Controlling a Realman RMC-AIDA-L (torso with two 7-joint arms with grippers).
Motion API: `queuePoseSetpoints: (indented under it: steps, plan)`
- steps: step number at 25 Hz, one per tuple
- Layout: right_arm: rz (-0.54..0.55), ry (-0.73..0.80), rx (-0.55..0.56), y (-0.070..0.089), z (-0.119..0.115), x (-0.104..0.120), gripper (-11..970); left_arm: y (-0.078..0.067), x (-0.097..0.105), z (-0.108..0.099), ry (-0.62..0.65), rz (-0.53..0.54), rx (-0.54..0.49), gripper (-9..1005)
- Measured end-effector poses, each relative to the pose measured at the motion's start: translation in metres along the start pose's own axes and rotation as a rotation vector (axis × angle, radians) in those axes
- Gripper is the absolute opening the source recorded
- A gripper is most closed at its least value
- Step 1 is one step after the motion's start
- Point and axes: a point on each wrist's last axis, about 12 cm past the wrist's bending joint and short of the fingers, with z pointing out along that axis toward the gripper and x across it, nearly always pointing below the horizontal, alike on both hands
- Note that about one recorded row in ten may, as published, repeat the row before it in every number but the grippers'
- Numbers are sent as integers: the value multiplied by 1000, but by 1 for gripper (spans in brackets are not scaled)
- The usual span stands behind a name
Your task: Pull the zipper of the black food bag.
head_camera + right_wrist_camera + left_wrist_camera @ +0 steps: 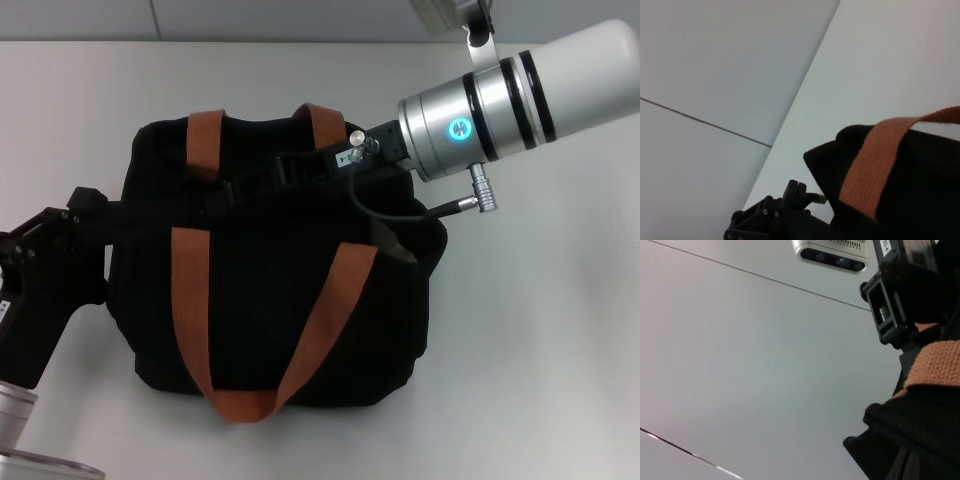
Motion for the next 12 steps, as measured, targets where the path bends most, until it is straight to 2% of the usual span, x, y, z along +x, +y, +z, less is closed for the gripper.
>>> queuePoseSetpoints:
  steps: [7, 12]
  plan:
    - [1, -7, 38, -3, 8, -2, 496, 0, -1, 4, -12, -1, -2, 15]
    - [-2, -62, -24, 2, 11, -5, 496, 0, -1, 6, -21, -2, -3, 15]
